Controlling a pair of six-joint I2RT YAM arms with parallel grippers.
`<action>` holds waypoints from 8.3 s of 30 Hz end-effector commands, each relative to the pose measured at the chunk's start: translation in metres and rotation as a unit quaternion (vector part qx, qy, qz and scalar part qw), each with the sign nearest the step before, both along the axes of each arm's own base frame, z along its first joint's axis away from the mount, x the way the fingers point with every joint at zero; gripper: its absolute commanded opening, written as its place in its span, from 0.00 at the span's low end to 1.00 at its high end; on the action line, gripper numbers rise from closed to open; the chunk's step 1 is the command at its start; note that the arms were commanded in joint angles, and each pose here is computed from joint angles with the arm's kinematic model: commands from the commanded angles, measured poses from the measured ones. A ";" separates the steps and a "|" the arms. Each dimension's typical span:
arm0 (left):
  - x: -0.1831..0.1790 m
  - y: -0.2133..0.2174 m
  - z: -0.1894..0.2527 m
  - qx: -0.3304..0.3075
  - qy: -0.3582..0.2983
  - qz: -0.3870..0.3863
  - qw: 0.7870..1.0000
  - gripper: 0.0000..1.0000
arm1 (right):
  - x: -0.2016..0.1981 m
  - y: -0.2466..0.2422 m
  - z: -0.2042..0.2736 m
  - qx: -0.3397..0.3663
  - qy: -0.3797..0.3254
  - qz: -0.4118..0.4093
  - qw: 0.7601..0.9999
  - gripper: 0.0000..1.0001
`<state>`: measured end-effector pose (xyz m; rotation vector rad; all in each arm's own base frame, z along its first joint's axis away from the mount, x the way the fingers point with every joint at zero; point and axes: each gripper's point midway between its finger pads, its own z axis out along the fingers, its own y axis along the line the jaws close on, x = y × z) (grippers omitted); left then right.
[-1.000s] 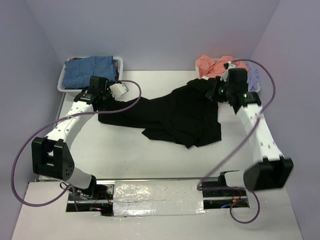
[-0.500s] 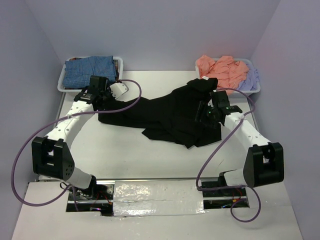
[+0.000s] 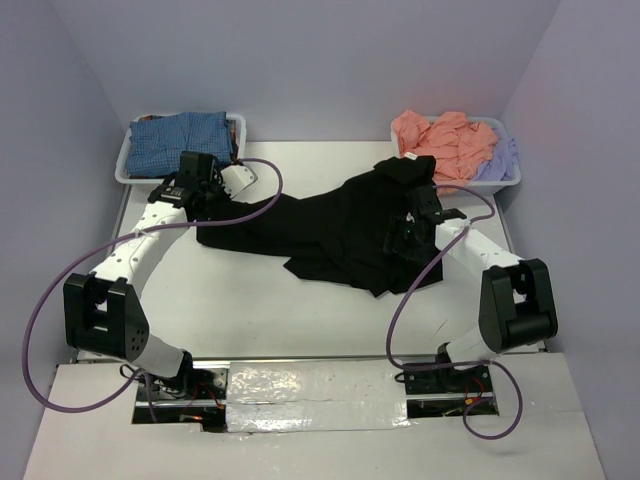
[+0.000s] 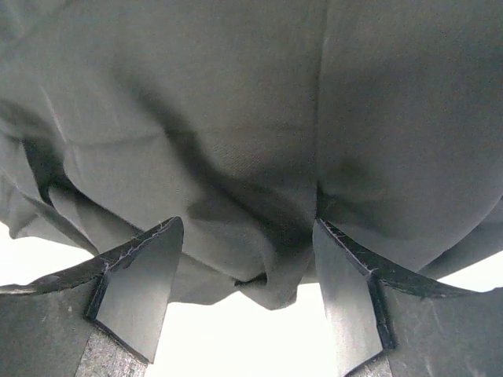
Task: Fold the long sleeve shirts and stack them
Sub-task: Flatten the shirt out
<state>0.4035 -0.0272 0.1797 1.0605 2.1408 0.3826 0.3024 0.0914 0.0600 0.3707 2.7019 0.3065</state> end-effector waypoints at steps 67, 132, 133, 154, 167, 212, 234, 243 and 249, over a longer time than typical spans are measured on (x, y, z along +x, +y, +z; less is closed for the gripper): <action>-0.215 0.015 -0.085 0.100 0.244 -0.257 0.930 0.00 | -0.141 -0.002 0.197 0.143 -0.235 0.035 0.961 0.00; -0.023 0.080 -0.060 -0.062 0.166 0.212 0.961 0.60 | 0.135 -0.020 0.166 0.011 -0.206 -0.005 0.978 0.75; -0.027 0.079 -0.053 -0.076 0.168 0.208 0.961 0.61 | 0.130 -0.029 0.166 -0.011 -0.204 -0.017 0.979 0.77; -0.121 0.054 -0.158 -0.066 0.318 0.132 0.937 0.65 | -0.026 -0.027 -0.027 0.027 0.013 -0.057 0.998 0.84; -0.154 0.089 -0.150 0.055 0.305 0.065 0.949 0.00 | -0.086 -0.034 -0.023 0.034 0.029 -0.098 0.994 0.00; -0.142 0.083 -0.130 0.052 0.279 0.041 0.958 0.03 | 0.056 0.034 0.103 -0.013 -0.099 0.023 0.995 0.71; -0.150 0.079 -0.135 0.039 0.278 0.045 0.959 0.00 | 0.001 -0.030 -0.025 0.130 -0.015 -0.246 0.961 0.88; -0.148 0.081 -0.134 0.040 0.272 0.052 0.960 0.00 | -0.007 -0.044 -0.047 0.122 0.004 -0.295 0.948 0.55; -0.156 0.091 -0.132 0.045 0.277 0.064 0.958 0.00 | -0.026 -0.064 -0.053 0.098 -0.001 -0.310 0.946 0.00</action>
